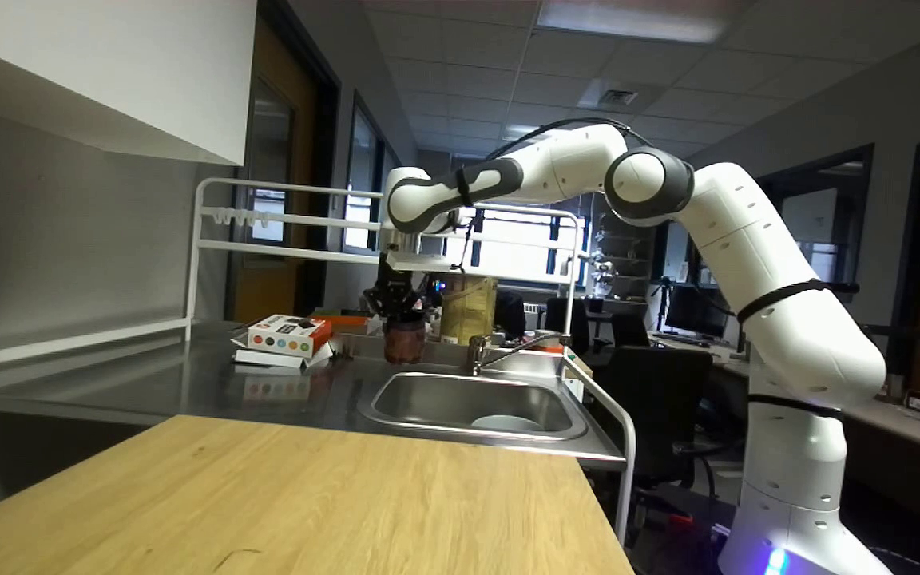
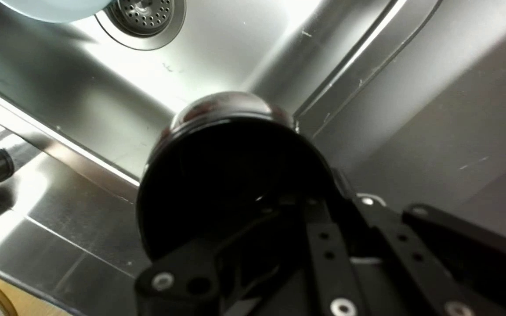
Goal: Remove the brown mug from the sink
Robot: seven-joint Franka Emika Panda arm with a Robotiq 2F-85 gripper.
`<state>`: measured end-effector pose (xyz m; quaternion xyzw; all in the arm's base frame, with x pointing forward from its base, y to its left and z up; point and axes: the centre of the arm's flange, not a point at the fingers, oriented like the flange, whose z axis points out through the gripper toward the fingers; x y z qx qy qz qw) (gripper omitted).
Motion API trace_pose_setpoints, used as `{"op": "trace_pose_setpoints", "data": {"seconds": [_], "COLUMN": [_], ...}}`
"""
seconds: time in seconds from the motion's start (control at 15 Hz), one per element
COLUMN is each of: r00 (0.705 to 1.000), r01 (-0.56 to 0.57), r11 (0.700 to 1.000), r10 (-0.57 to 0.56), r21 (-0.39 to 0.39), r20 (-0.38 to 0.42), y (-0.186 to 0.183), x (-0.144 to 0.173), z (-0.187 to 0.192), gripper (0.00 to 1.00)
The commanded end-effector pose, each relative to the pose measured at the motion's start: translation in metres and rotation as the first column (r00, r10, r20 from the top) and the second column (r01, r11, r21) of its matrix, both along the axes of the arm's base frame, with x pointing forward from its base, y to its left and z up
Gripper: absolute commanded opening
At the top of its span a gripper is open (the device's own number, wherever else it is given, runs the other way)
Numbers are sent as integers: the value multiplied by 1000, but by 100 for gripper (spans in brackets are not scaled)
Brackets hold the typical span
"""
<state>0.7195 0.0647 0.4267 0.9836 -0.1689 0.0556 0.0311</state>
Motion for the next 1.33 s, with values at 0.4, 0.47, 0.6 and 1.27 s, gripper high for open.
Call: {"op": "trace_pose_setpoints", "data": {"seconds": [0.4, 0.47, 0.6, 1.27], "r00": [975, 971, 963, 951], "r01": [-220, -239, -268, -299], "r11": [974, 970, 962, 951], "r10": [218, 237, 267, 304], "r21": [53, 53, 60, 81], "r20": [34, 32, 20, -53], "y": [66, 70, 71, 46], "x": [71, 76, 85, 108], "z": [2, 0, -6, -42], "gripper": [5, 5, 4, 48]}}
